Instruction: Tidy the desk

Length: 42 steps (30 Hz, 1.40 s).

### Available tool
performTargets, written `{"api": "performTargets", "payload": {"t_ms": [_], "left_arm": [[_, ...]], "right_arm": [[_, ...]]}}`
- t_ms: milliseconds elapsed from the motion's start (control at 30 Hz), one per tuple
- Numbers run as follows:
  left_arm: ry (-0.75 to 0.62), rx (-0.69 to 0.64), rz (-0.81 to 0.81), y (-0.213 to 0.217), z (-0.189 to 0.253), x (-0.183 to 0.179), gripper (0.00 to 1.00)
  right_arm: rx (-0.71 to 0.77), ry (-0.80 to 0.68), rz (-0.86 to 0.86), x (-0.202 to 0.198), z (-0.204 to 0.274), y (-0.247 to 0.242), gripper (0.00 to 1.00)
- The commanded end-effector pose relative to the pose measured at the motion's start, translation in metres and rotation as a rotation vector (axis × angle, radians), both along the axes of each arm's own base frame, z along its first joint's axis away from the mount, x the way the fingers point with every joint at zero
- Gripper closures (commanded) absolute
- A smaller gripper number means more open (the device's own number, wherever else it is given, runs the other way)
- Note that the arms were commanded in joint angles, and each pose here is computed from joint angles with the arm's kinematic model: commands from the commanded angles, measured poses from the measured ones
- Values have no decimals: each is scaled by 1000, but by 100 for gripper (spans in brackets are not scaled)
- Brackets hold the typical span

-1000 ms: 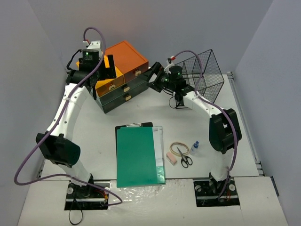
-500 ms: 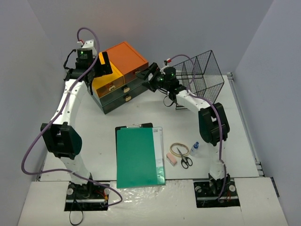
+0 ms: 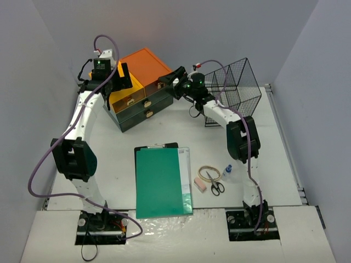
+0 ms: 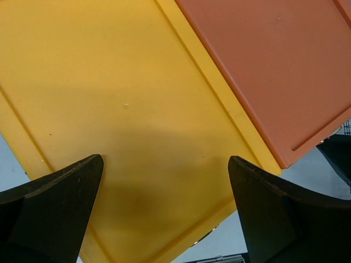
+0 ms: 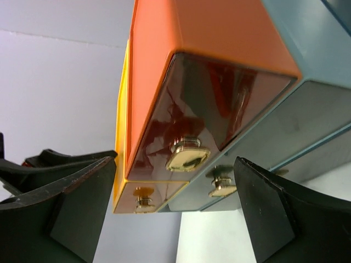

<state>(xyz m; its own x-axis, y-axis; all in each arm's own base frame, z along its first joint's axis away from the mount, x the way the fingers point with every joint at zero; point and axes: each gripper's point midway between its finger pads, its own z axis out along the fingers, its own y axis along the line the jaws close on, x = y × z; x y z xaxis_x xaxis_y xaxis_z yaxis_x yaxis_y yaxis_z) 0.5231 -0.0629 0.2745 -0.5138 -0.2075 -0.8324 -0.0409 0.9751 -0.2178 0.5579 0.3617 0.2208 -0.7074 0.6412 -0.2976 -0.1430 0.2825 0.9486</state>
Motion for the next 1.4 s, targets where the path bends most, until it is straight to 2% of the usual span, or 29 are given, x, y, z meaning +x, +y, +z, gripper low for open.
{"api": "performTargets", "payload": {"t_ms": [0,233,267,367,567,833,900,1000,1167,1367], "left_arm": [[-82,-15,14,6,26,-4,3],[-41,-8,19,8,6,-14,3],[-36,-8,19,8,4,-15,3],[-24,-7,19,8,0,-18,3],[-9,-2,16,8,-3,-22,3],[0,8,9,9,-4,-28,3],[3,14,7,10,-5,-29,3],[11,23,11,12,-5,-32,3],[14,27,17,15,-6,-33,3],[22,27,30,20,-8,-34,3]], "right_arm": [[82,-109,4,9,46,-1,15],[84,-79,-4,9,31,-1,26],[89,-76,-6,9,29,-2,29],[102,-68,-11,11,22,-1,46],[110,-73,0,16,22,5,58],[149,-68,-2,20,20,11,58],[165,-61,3,19,18,15,62],[177,-54,13,16,17,19,73],[142,-48,20,1,19,16,99],[39,9,18,-31,5,1,100]]}}
